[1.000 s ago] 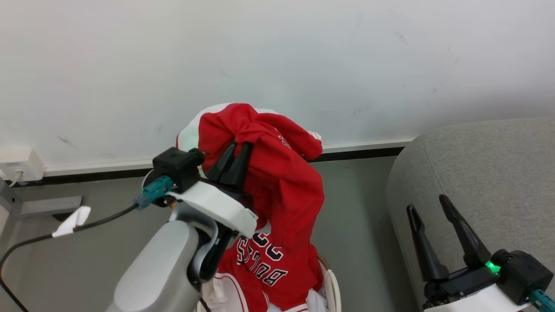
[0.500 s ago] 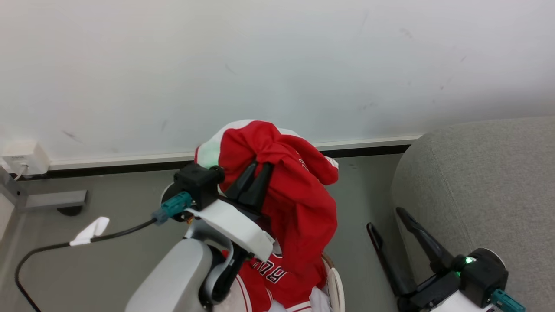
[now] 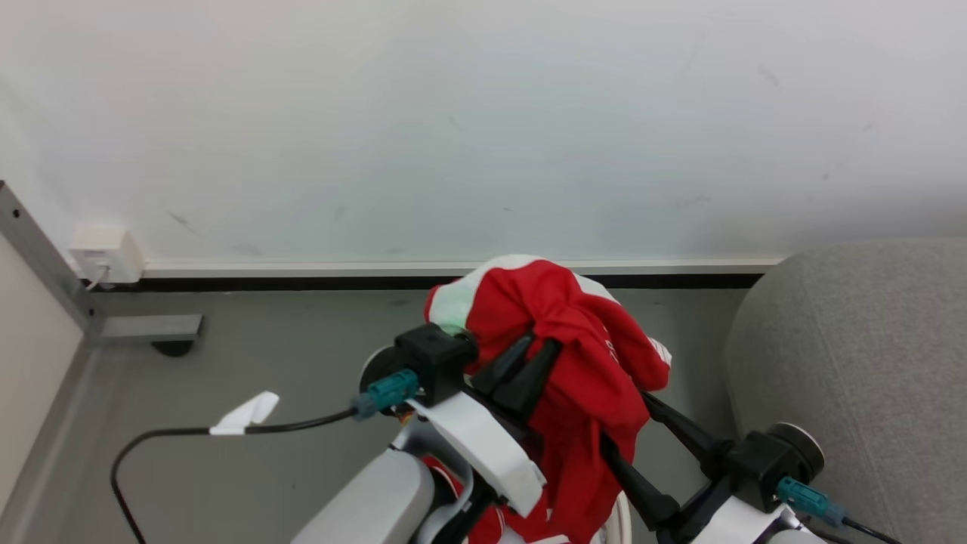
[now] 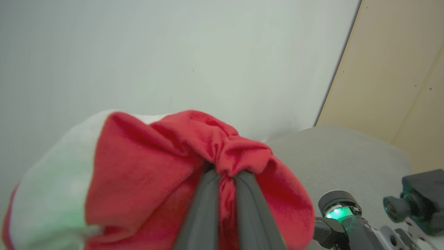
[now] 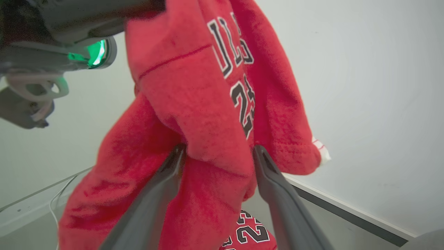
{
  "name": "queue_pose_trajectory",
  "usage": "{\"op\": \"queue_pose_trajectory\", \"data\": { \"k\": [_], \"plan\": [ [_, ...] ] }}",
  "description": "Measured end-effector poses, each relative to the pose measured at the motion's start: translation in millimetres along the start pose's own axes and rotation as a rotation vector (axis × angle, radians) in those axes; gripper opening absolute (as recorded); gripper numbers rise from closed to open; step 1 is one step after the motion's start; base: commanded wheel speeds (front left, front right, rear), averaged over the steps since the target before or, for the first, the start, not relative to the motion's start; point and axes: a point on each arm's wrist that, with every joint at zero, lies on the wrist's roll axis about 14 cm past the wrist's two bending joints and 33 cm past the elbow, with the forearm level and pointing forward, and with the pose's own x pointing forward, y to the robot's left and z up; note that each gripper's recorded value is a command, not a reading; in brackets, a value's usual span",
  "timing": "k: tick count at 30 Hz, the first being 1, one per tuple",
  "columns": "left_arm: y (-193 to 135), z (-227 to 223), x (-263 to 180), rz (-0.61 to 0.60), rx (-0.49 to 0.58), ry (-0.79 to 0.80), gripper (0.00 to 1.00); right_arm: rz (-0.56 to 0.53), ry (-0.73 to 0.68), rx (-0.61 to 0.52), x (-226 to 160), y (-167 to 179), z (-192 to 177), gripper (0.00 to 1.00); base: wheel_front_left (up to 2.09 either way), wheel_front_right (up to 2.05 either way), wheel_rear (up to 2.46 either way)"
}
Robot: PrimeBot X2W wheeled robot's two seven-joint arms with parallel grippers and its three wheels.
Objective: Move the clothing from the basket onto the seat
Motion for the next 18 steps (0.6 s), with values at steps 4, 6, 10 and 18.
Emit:
{"op": "queue_pose_trajectory", "data": {
  "k": [4, 6, 10, 18],
  "plan": [
    [-9.1, -6.6, -7.3, -0.016, -0.005, 0.025, 0.0, 0.038, 0.004, -0.02, 11.3, 7.1, 1.5, 1.0, 0.0, 0.0, 0.0],
    [-13.5, -7.9, -10.1, -0.021, -0.012, 0.031, 0.0, 0.06, 0.012, -0.028, 15.7, 12.7, -0.2, 1.0, 0.0, 0.0, 0.0],
    [-19.4, -7.9, -15.2, -0.028, -0.019, 0.033, 0.0, 0.09, 0.03, -0.04, 21.9, 20.9, -5.0, 1.0, 0.0, 0.0, 0.0],
    [-21.2, -9.2, -21.2, -0.021, -0.024, 0.04, 0.0, 0.105, 0.014, -0.029, 31.0, 28.6, -0.3, 0.0, 0.0, 0.0, 0.0]
  ]
}}
